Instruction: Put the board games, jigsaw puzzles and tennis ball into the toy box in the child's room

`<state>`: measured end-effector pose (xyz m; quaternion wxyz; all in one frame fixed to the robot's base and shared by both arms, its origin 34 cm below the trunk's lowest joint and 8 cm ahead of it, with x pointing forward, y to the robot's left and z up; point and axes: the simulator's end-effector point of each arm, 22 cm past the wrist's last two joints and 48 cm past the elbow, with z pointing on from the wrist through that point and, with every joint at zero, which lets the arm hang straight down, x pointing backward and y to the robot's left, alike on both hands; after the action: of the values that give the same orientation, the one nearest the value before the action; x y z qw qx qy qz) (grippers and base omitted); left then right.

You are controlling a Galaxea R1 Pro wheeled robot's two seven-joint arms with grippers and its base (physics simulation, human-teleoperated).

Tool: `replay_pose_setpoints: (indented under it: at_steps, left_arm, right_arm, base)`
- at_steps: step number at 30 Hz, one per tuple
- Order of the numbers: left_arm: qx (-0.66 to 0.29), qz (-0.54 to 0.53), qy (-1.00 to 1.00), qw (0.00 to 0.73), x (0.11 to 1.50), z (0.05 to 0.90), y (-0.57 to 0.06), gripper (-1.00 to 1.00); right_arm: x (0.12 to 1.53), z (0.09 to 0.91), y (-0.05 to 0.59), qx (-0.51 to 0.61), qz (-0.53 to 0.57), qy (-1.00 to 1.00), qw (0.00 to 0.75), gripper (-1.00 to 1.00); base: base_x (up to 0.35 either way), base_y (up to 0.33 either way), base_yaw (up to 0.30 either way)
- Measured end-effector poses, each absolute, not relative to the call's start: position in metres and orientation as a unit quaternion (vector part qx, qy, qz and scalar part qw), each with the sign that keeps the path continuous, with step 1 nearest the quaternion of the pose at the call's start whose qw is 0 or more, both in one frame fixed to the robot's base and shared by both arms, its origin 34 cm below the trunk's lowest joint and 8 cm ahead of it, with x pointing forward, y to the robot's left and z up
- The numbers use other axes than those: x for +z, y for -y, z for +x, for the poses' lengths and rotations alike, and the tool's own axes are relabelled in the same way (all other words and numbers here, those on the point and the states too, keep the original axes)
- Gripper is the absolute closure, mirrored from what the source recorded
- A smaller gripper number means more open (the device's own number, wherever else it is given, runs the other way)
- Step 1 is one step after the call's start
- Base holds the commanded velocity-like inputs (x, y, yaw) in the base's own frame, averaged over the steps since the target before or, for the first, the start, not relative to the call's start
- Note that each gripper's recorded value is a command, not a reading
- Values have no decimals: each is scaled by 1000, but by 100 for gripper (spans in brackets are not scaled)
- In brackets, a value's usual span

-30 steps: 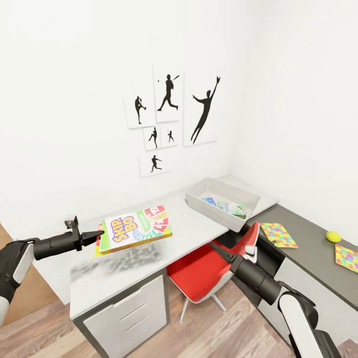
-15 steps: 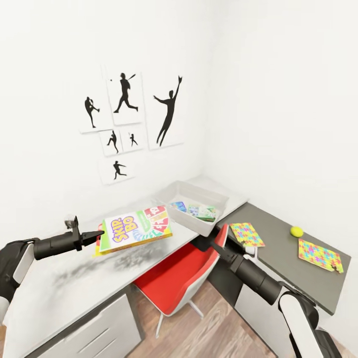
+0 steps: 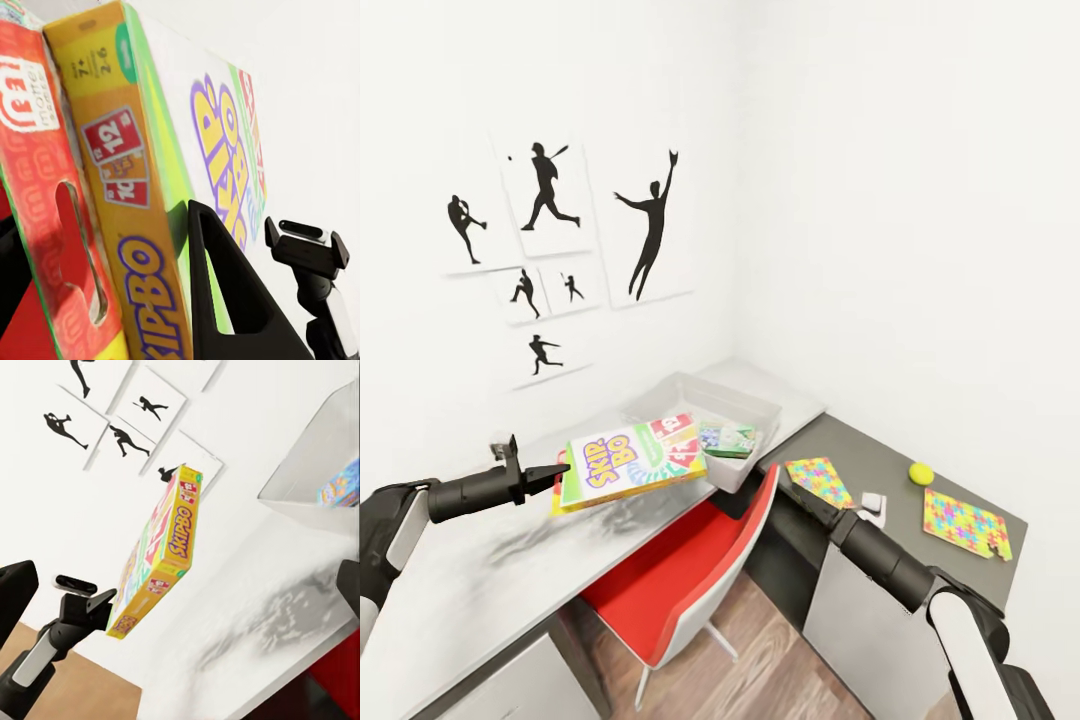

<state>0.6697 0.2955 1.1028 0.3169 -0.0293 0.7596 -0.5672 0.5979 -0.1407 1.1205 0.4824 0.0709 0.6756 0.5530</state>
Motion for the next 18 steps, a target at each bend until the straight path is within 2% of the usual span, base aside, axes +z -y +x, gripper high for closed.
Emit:
replay_pose_setpoints:
  at_steps: [11,18]
  left_arm:
    - [-567,-30,-759,318,1103,670,-296,100]
    - [-569,-31,-758,318,1104,670,-296,100]
  right_arm:
    - [1123,597,141,557,69,-672,483,-100]
    - [1126,596,140,562,65,-668,484,-100]
  base:
    - [223,-212,0]
    - [68,-63,0]
